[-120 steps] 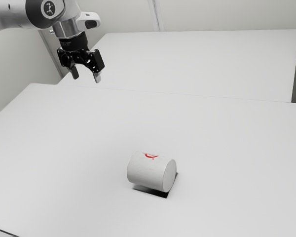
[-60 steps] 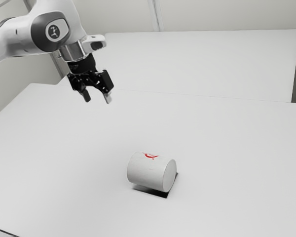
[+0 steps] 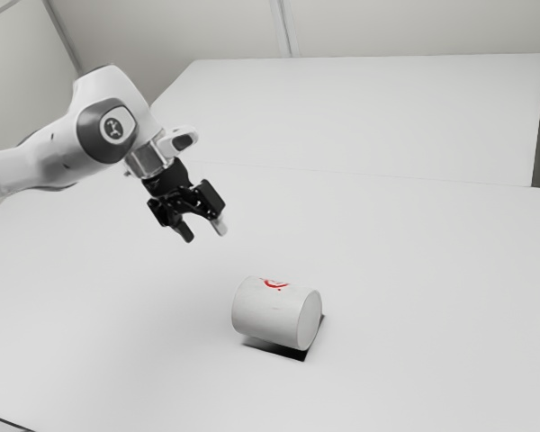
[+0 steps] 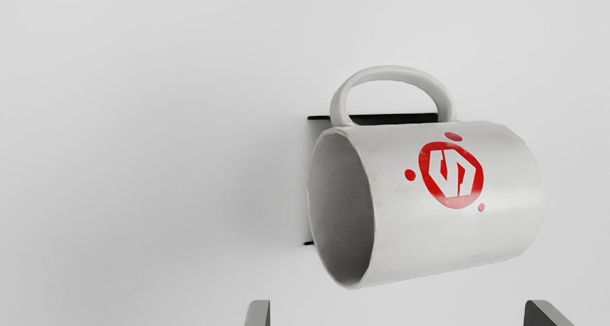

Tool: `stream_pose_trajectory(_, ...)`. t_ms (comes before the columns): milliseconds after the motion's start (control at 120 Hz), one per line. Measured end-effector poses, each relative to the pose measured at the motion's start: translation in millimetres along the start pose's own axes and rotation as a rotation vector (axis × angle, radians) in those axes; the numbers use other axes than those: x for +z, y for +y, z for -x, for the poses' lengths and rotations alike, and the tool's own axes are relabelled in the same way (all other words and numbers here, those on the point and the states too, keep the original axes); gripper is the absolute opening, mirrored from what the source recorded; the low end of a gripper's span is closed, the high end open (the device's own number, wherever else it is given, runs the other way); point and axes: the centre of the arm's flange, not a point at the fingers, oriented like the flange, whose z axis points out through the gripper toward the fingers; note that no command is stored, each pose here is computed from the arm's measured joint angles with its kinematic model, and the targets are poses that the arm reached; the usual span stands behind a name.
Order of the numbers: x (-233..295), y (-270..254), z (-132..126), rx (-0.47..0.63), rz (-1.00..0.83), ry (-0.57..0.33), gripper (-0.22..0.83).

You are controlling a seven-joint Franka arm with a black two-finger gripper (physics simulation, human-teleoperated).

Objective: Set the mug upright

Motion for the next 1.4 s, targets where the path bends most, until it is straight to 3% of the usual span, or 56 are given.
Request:
stream_pose_trajectory(342, 67, -26, 14, -0.039, 0.197, 0.068, 0.59)
stream_pose_trajectory(1167, 153, -50, 37, -0.031, 0.561, 0.251, 0.58)
stream_pose_trajectory(1400, 165, -44, 45, 0.017, 0.644, 0.236, 0.58)
